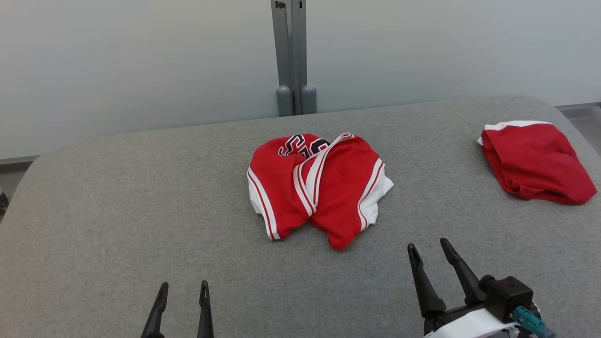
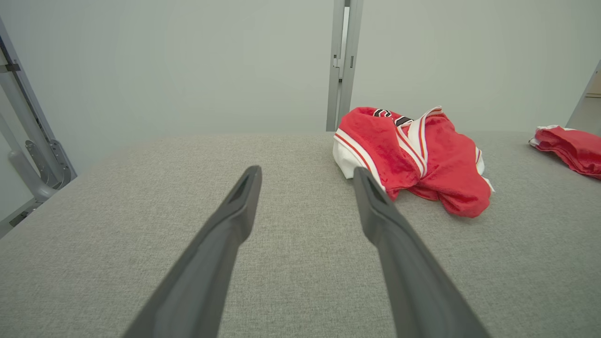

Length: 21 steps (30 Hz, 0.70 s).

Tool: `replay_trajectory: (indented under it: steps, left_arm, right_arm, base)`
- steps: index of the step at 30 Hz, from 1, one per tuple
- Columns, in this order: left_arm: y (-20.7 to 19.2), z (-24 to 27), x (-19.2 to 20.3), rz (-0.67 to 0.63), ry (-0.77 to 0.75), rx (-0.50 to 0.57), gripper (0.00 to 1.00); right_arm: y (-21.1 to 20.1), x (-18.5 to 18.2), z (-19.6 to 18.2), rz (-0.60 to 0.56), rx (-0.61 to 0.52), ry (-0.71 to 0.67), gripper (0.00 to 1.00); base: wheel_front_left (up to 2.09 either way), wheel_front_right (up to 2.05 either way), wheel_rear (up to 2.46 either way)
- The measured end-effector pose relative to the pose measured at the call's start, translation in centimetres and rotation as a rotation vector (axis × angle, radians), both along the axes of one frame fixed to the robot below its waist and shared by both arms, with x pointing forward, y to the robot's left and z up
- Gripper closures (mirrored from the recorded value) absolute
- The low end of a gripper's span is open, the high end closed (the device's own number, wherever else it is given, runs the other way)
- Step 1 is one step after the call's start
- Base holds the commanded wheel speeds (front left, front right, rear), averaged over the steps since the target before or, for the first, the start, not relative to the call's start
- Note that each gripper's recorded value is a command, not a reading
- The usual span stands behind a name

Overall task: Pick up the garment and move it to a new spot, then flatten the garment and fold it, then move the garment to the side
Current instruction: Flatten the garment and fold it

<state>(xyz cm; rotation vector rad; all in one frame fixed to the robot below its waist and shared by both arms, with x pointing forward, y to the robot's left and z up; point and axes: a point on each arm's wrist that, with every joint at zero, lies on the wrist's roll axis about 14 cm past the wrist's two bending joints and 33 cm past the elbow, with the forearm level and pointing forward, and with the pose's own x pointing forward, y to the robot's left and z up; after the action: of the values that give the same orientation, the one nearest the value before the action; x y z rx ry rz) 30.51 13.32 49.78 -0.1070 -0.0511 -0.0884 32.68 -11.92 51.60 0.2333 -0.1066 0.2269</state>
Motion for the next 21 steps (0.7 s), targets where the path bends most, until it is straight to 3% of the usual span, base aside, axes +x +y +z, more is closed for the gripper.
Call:
replay_trajectory:
  steps: [4,16,21]
  left_arm:
    - [-0.8,-0.2,0.5,-0.038,0.001,0.022,0.00]
    - [-9.9,-2.7,5.0,-0.437,0.034,0.226,0.00]
    - [-12.1,-3.8,7.7,-0.531,0.053,0.313,0.00]
  right_arm:
    - [-0.2,0.1,-0.1,-0.006,-0.001,0.005,0.00]
    - [-0.3,1.8,-1.0,-0.005,-0.033,0.032,0.00]
    - [-1.3,2.9,-1.3,-0.025,-0.053,0.039,0.00]
  base:
    - [0.00,0.00,0.00]
    - [0.00,0.00,0.00]
    - [0.00,0.00,0.00]
